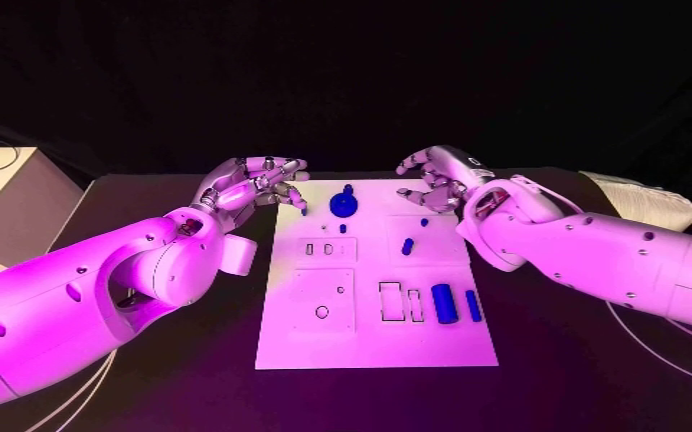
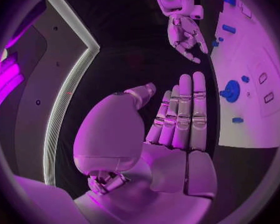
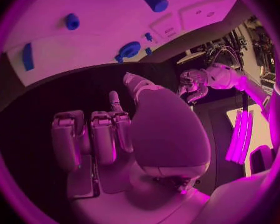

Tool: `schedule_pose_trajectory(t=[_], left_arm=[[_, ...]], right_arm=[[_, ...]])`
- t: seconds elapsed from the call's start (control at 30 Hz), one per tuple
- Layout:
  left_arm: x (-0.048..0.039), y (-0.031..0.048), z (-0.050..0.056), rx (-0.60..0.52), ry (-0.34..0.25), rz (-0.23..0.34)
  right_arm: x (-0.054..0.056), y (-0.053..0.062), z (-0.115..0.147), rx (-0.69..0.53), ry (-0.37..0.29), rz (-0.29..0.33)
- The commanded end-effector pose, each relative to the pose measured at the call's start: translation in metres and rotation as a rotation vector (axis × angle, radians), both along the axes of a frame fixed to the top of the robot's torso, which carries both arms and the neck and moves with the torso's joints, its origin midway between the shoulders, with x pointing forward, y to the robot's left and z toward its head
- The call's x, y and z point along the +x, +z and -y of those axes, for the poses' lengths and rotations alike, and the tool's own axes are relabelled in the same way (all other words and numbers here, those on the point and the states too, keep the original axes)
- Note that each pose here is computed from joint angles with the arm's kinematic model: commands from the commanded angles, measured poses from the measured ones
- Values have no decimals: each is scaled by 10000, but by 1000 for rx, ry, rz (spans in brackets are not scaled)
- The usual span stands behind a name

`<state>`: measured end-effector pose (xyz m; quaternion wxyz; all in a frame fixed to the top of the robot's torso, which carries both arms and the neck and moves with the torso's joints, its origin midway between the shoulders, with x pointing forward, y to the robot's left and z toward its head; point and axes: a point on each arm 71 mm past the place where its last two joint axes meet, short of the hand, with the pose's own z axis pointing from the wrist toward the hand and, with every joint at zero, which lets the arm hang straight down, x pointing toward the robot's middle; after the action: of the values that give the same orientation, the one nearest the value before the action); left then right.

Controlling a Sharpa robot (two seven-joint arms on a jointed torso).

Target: Assemble the parts on the task board

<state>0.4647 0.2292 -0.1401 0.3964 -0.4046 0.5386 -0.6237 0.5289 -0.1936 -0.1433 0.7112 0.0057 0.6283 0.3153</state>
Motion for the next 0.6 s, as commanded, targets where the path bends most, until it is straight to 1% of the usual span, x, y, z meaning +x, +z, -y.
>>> schedule_pose_trajectory(t=[0.03, 0.17, 0.2, 0.37, 0.47, 0.6], left_arm=[[-16, -32, 7, -7, -18, 3], [-26, -72, -1, -6, -19, -6], [-27, -76, -2, -6, -19, -7], [-31, -114, -8, -6, -19, -14], [-31, -129, -12, -5, -17, -17], [-29, -144, -16, -5, -16, -20]], right_arm=[[-37, -2, 143, 106, 79, -89], [-40, -10, 399, 84, 66, -115], [-40, -13, 425, 80, 64, -117], [-15, -74, 711, 19, 36, -139], [6, -132, 808, -8, 18, -149], [47, -196, 866, -30, -3, -155]])
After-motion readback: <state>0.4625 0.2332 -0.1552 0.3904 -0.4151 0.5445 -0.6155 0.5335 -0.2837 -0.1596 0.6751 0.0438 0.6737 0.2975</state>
